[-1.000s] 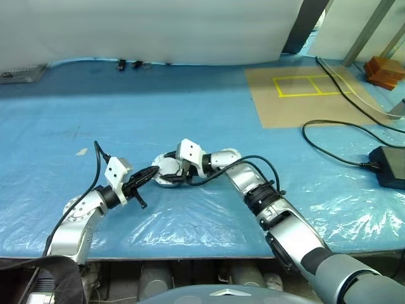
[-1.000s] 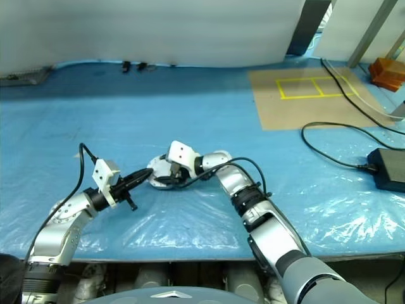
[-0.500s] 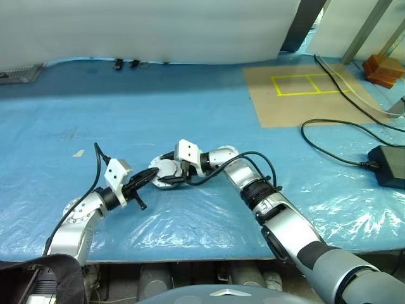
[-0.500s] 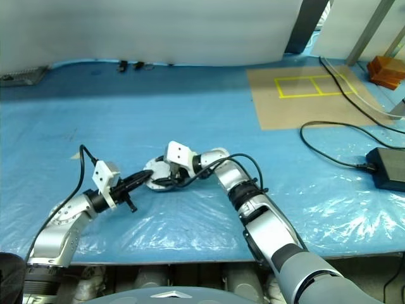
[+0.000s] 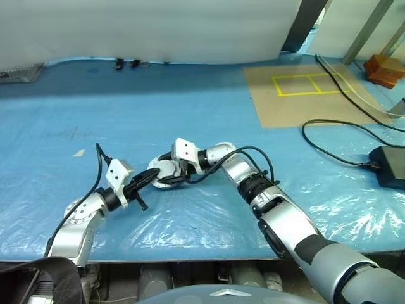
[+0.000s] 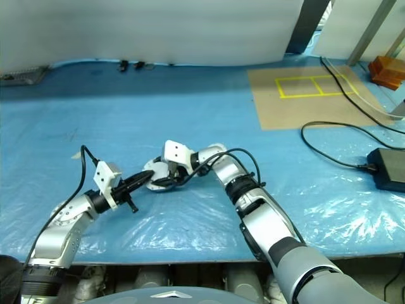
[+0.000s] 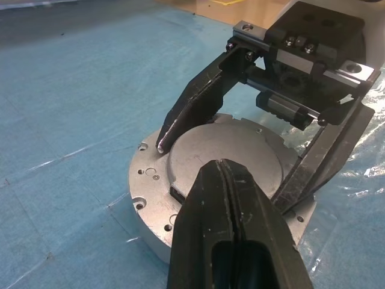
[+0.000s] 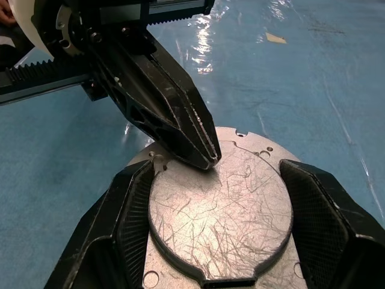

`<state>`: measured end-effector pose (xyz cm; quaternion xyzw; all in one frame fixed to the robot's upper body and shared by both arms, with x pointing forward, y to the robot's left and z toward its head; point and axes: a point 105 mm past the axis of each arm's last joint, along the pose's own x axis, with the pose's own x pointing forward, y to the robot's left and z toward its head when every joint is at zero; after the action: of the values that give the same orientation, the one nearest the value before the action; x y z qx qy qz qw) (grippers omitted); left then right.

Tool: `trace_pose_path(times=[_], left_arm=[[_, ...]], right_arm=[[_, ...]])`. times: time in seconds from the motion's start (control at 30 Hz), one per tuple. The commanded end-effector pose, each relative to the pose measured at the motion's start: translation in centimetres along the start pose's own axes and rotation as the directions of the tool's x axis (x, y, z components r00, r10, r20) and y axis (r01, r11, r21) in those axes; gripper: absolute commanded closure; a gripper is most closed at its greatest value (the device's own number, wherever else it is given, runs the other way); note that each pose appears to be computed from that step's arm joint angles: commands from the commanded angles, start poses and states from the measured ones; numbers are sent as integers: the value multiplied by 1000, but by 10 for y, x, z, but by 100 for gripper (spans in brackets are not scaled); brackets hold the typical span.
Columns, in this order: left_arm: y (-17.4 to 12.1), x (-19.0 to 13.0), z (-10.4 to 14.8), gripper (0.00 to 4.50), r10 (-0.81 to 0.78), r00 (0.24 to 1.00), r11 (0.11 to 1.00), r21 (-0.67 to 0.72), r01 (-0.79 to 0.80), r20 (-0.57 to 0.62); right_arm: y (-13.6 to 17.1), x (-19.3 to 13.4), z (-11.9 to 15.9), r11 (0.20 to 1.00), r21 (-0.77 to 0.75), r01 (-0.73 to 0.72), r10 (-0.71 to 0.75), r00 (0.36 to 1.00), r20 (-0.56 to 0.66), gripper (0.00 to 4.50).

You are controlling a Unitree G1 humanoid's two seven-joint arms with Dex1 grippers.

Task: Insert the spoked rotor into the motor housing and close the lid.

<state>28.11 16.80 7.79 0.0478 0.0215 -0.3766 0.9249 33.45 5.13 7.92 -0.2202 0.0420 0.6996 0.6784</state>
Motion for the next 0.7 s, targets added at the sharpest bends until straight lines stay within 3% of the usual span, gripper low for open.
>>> trace_pose_path(times=[0.03, 0.37, 0.7], left_arm=[[-3, 1, 9, 450, -9, 1000, 1000, 25, 8, 23], [-2, 0, 10, 450, -8, 1000, 1000, 30, 7, 26], [-1, -1, 11, 450, -3, 1000, 1000, 30, 2, 27]], right_arm=[[7, -4, -29, 996, 88, -18, 27, 995, -98, 153], [-6, -14, -24, 998, 56, 10, -5, 995, -101, 153], [3, -15, -45, 1000, 30, 6, -1, 986, -165, 153]])
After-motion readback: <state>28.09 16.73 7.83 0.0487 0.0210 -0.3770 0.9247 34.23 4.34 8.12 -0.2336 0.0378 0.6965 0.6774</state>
